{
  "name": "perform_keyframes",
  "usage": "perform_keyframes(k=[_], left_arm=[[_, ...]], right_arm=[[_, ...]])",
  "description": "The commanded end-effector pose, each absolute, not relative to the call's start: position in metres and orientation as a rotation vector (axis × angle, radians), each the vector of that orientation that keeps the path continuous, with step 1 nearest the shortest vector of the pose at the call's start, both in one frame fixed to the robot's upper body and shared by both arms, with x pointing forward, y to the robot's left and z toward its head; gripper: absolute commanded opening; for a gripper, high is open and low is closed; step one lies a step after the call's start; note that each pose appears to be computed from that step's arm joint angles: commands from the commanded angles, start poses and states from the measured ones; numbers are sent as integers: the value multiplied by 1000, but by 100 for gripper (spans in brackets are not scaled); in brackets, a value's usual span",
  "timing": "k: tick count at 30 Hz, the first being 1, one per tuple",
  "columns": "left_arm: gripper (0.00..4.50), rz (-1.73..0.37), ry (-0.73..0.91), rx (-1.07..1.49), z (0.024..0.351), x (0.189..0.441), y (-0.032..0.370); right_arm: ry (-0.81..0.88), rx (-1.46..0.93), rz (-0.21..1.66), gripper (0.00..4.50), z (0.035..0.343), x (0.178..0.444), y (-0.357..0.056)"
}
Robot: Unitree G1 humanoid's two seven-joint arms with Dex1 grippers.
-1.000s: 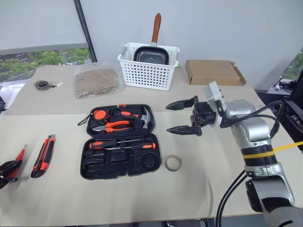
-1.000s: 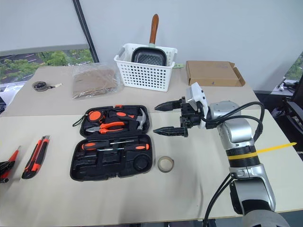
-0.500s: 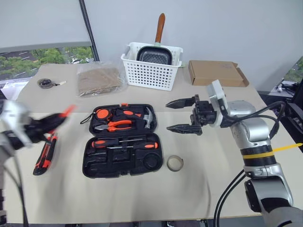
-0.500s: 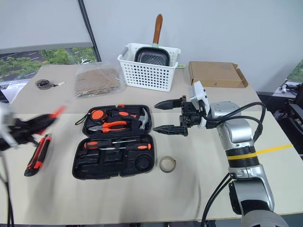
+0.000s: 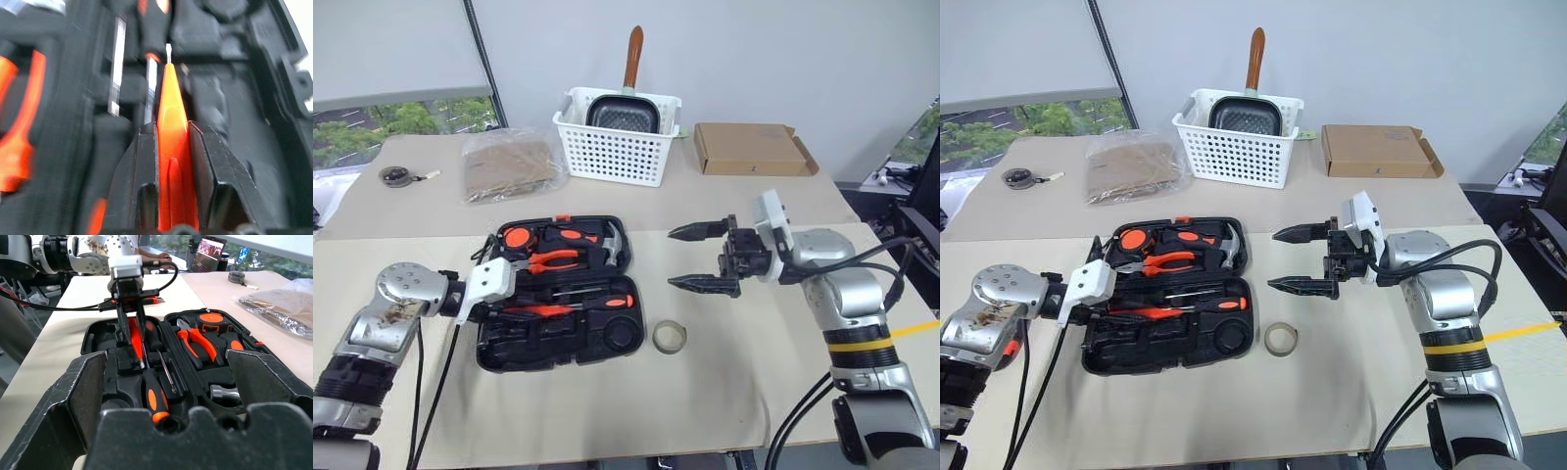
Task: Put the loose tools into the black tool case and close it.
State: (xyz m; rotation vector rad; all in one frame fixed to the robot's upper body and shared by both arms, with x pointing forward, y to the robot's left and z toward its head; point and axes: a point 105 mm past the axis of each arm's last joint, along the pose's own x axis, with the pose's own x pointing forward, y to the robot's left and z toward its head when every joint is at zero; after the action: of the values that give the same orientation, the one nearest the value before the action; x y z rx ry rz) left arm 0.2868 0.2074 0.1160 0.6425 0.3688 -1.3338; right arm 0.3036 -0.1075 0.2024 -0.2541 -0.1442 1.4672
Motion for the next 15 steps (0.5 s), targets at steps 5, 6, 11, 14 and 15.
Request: perform_keyframes(k=[5,6,11,14,15], left_arm=[[46,-1309,400,742,116,290,217],[46,-1308,405,741,115,290,217],[46,-1281,424,740,114,289,219],[46,-1250,426,707,116,290,221],[46,-1245,425,697,117,289,221]], right_arm=[[-204,-290,1455,450,216,299,-110],[-204,-290,1456,450,216,299,-110],[-205,-292,1461,450,216,301,-108],[-207,-291,1464,450,217,302,-107],[-208,-291,1465,450,217,302,-107]])
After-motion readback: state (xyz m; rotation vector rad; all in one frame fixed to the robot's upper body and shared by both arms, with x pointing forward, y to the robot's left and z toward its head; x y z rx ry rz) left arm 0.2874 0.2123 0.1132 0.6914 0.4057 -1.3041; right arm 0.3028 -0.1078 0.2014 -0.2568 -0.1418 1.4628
